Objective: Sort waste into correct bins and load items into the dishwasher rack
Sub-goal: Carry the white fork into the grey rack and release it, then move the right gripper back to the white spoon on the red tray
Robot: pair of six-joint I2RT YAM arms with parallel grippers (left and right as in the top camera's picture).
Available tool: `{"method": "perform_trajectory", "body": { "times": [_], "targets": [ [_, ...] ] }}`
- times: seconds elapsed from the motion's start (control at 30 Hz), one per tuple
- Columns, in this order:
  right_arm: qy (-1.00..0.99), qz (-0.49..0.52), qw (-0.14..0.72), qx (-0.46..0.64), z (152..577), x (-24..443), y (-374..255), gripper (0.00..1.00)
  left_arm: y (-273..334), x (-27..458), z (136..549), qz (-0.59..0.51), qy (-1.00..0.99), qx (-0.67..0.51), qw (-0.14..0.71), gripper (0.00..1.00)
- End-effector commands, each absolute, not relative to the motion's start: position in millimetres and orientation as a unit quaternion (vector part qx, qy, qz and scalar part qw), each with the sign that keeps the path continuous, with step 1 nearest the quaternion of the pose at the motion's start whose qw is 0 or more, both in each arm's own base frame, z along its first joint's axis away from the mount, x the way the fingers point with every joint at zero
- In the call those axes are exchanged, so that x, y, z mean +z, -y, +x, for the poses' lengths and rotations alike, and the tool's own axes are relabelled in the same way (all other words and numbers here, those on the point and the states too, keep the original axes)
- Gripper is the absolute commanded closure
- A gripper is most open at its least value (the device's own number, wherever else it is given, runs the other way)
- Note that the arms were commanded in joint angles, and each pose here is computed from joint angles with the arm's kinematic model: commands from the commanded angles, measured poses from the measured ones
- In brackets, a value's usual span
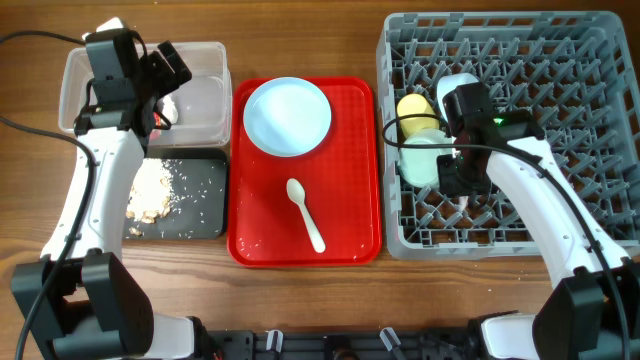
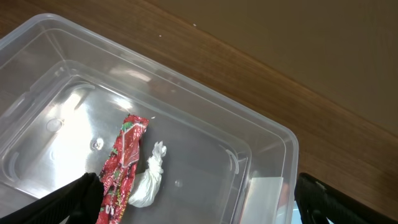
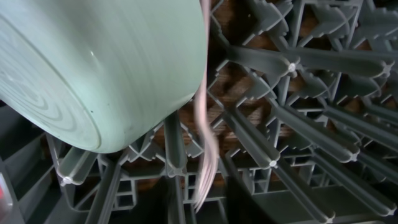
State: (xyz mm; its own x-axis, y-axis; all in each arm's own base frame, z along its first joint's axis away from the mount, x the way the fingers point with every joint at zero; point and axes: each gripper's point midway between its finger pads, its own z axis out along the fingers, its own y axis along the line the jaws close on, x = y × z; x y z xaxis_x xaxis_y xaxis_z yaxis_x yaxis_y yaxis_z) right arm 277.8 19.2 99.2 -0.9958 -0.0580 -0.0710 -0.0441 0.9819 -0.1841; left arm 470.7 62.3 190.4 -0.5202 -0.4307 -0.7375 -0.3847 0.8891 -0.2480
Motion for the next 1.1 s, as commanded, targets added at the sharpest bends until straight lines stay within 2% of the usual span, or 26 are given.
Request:
{"method": "perform_trajectory", "body": {
  "times": [0.0, 0.1, 0.13, 0.2, 0.27, 0.3, 0.4, 0.63, 0.73, 0.9, 1.07],
  "targets": [
    [-0.994, -0.019, 0.03, -0.105, 275.3, 97.4, -14.1, 0.66, -64.2, 194.7, 471.0, -0.238, -0.868, -0.027, 0.435, 0.0],
    [-0.996, -0.007, 0.039, -0.086, 281.1, 108.9, -20.8, 0.71, -64.2, 194.5, 471.0, -0.238, -0.868, -0.027, 0.435, 0.0],
    [-0.998, -0.009, 0.053, -0.037, 290.1, 120.8, -38.4, 0.71, -64.2, 194.5, 471.1, -0.238, -0.868, -0.027, 0.435, 0.0],
    [-0.992, -0.023, 0.064, 0.107, 297.7, 143.4, -88.9, 0.7, -64.2, 194.7, 471.1, -0.238, -0.868, -0.027, 0.435, 0.0],
    [-0.938, -0.109, 0.075, 0.32, 293.4, 178.5, -164.6, 0.7, -64.2, 194.7, 471.1, -0.238, -0.868, -0.027, 0.435, 0.0],
    [-0.915, -0.146, 0.083, 0.365, 290.0, 189.6, -186.6, 0.7, -64.2, 194.5, 471.1, -0.238, -0.868, -0.027, 0.435, 0.0],
    [-0.901, -0.231, 0.125, 0.345, 287.5, 190.8, -233.0, 0.69, -64.2, 194.7, 471.1, -0.238, -0.868, -0.027, 0.435, 0.0],
    [-0.891, -0.335, 0.237, 0.196, 280.6, 170.6, -317.2, 0.67, -64.2, 194.7, 471.1, -0.238, -0.868, -0.027, 0.435, 0.0],
    [-0.889, -0.346, 0.24, 0.179, 283.4, 151.5, -333.9, 0.66, -64.2, 194.7, 471.1, -0.238, -0.868, -0.027, 0.435, 0.0],
    [-0.906, -0.342, 0.212, 0.132, 302.6, 87.7, -339.1, 0.62, -64.2, 194.7, 471.0, -0.238, -0.868, -0.027, 0.435, 0.0],
    [-0.909, -0.342, 0.214, 0.104, 312.7, 67.2, -336.7, 0.6, -64.2, 194.7, 471.1, -0.238, -0.868, -0.027, 0.435, 0.0]
  ]
}}
